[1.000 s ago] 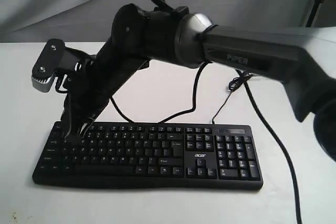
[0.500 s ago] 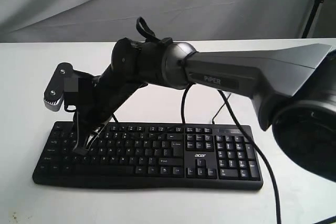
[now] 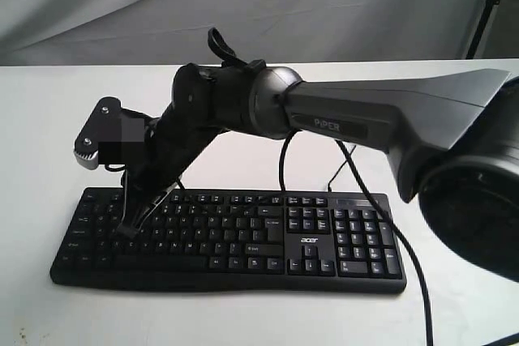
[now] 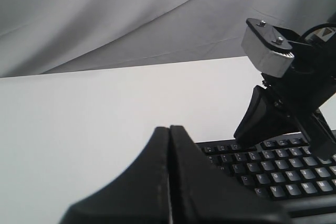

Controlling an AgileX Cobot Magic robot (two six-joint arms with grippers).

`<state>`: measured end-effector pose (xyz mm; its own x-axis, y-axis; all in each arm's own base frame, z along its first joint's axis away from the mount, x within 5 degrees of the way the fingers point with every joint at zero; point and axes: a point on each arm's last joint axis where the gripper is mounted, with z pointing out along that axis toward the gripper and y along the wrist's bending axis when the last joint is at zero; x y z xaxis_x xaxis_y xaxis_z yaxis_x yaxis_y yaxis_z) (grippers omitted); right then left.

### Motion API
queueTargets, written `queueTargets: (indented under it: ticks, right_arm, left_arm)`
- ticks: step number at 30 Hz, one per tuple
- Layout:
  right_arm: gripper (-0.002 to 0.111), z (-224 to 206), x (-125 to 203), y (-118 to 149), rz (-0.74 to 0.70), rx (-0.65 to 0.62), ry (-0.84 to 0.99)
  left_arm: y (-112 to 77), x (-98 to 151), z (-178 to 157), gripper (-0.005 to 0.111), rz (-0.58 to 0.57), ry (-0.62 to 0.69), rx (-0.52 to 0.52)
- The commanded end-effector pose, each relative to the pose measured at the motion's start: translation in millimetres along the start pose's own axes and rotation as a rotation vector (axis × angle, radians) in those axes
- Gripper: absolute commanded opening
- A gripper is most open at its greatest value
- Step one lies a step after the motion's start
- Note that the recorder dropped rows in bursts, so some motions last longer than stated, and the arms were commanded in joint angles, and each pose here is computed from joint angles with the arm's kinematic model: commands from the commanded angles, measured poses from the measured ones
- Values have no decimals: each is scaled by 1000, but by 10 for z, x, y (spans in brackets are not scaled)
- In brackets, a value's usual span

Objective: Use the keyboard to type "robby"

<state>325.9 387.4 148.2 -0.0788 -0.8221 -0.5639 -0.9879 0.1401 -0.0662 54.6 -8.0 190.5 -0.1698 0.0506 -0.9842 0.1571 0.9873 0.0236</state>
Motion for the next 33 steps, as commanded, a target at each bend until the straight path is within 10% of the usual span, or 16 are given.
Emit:
queueTargets:
  ticks: [1, 33]
  right_arm:
    - [0, 69, 27, 15, 2, -4, 13]
    - [0, 98, 44, 50, 12, 5, 52]
  left_arm:
    - [-3, 8, 1, 0, 3, -5, 5]
    - [-3, 8, 1, 0, 3, -5, 5]
